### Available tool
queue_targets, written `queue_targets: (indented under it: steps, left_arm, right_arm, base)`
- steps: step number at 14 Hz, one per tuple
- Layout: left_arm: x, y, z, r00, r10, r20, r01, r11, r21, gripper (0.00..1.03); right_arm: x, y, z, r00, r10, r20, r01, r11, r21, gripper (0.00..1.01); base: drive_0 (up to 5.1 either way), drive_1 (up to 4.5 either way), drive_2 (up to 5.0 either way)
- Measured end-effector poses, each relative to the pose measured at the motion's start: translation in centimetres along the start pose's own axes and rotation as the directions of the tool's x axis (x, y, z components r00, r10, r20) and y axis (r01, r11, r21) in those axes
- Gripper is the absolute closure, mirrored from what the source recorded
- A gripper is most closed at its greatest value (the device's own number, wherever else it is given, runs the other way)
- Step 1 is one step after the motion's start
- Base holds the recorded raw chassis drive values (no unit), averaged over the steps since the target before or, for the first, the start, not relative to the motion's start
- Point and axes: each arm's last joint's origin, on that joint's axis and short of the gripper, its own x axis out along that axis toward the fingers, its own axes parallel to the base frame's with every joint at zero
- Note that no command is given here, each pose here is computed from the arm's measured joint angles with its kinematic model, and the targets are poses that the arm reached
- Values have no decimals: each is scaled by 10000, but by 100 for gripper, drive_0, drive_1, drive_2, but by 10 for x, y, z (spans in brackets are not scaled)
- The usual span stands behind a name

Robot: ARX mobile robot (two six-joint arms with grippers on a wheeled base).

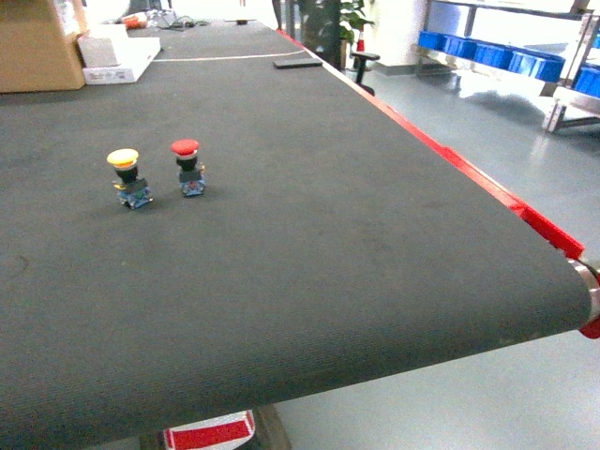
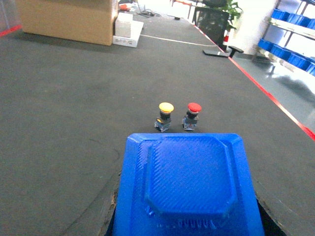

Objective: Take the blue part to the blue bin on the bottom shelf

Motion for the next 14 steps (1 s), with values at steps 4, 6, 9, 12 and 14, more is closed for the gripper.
queue_targets:
  steps: [4,6,9,12,14]
  left_arm:
    - [0,0,0,10000,1,-3,-1,10000,2,59]
    - [0,0,0,10000,-8,-1,8,10000,1,59]
    - [0,0,0,10000,-8,-1,8,10000,1,59]
    - [0,0,0,10000,-7,-4,7,10000,3,59]
    - [0,0,0,10000,-8,-1,8,10000,1,59]
  right_arm:
    - [0,0,0,10000,0,0,0,10000,0,3]
    - [0,0,0,10000,0,0,0,10000,0,3]
    - [0,0,0,10000,0,0,0,10000,0,3]
    - [0,0,0,10000,0,-4,0,10000,0,3]
    - [0,0,0,10000,0,0,0,10000,0,3]
  base:
    - [-164,-164,-164]
    - [-157,-157,-157]
    - [-171,-171,-171]
    - [-154,-154,-154]
    - [-179,-179,-179]
